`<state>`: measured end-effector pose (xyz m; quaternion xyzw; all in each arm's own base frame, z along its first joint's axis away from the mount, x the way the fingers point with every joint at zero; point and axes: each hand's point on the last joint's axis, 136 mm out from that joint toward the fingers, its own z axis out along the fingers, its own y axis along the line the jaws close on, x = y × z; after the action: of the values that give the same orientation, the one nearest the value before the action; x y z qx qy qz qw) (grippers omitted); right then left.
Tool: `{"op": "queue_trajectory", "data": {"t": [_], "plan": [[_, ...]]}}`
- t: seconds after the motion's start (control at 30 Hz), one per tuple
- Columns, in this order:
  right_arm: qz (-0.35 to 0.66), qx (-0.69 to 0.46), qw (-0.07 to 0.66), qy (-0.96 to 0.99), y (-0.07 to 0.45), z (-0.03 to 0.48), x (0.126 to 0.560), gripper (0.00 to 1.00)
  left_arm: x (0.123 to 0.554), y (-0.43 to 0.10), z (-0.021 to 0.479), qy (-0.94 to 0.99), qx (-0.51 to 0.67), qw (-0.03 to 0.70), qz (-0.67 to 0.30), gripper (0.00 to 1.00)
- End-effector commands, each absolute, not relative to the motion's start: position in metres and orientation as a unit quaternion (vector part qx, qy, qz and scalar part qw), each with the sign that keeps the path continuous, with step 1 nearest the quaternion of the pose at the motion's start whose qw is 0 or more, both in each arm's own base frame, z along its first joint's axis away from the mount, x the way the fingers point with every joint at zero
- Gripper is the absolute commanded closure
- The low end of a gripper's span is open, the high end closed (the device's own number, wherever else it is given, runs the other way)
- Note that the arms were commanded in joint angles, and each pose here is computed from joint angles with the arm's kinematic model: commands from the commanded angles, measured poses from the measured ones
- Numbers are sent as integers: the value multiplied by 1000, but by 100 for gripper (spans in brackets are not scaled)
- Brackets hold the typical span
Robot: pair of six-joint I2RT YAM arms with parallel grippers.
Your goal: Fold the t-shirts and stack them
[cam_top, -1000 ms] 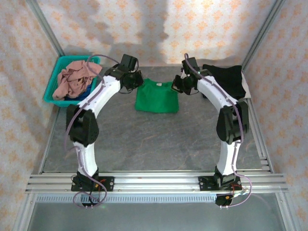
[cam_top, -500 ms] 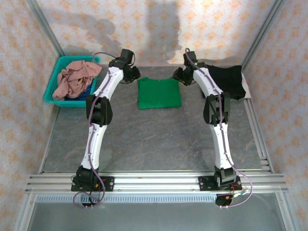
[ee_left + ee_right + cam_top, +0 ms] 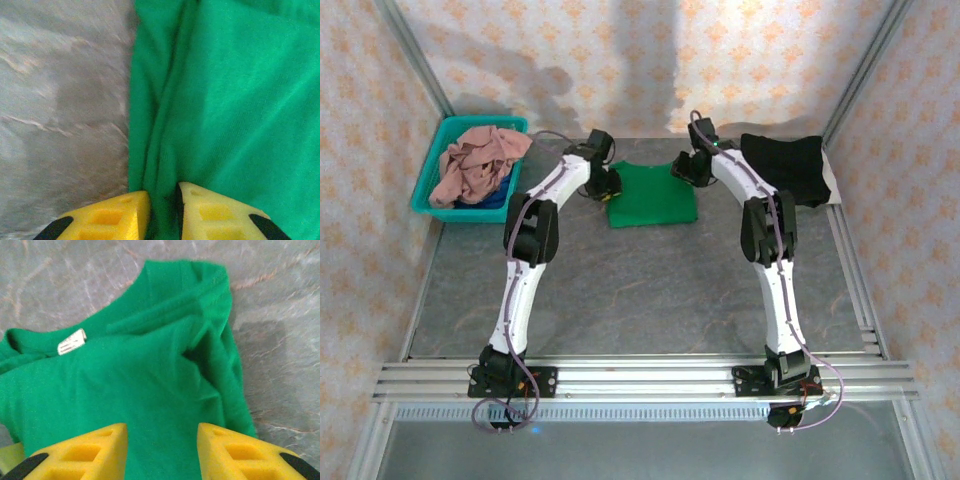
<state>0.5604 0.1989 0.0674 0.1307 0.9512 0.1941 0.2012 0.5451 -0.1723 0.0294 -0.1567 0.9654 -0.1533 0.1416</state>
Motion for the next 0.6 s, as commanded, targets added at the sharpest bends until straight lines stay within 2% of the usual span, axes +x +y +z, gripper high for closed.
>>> {"op": "queue_trajectory", "data": {"t": [0.0, 0.1, 0.23, 0.33, 0.47, 0.57], "plan": [[152, 161, 194, 956, 178, 48, 558, 62, 517, -189, 35, 973, -112, 132, -151, 76], [134, 180, 180, 958, 166, 35, 566, 63, 485, -198, 24, 980, -90, 112, -140, 76], [119, 168, 179, 962, 168, 37, 580, 56, 436, -223, 13, 983, -63, 88, -149, 78], [120, 152, 198, 961, 171, 58, 588, 50, 401, -249, 15, 981, -44, 73, -172, 81], [110, 131, 237, 956, 170, 104, 587, 46, 380, -248, 41, 973, -66, 87, -205, 82], [99, 125, 244, 957, 168, 132, 569, 46, 383, -231, 76, 966, -79, 117, -214, 75]]}}
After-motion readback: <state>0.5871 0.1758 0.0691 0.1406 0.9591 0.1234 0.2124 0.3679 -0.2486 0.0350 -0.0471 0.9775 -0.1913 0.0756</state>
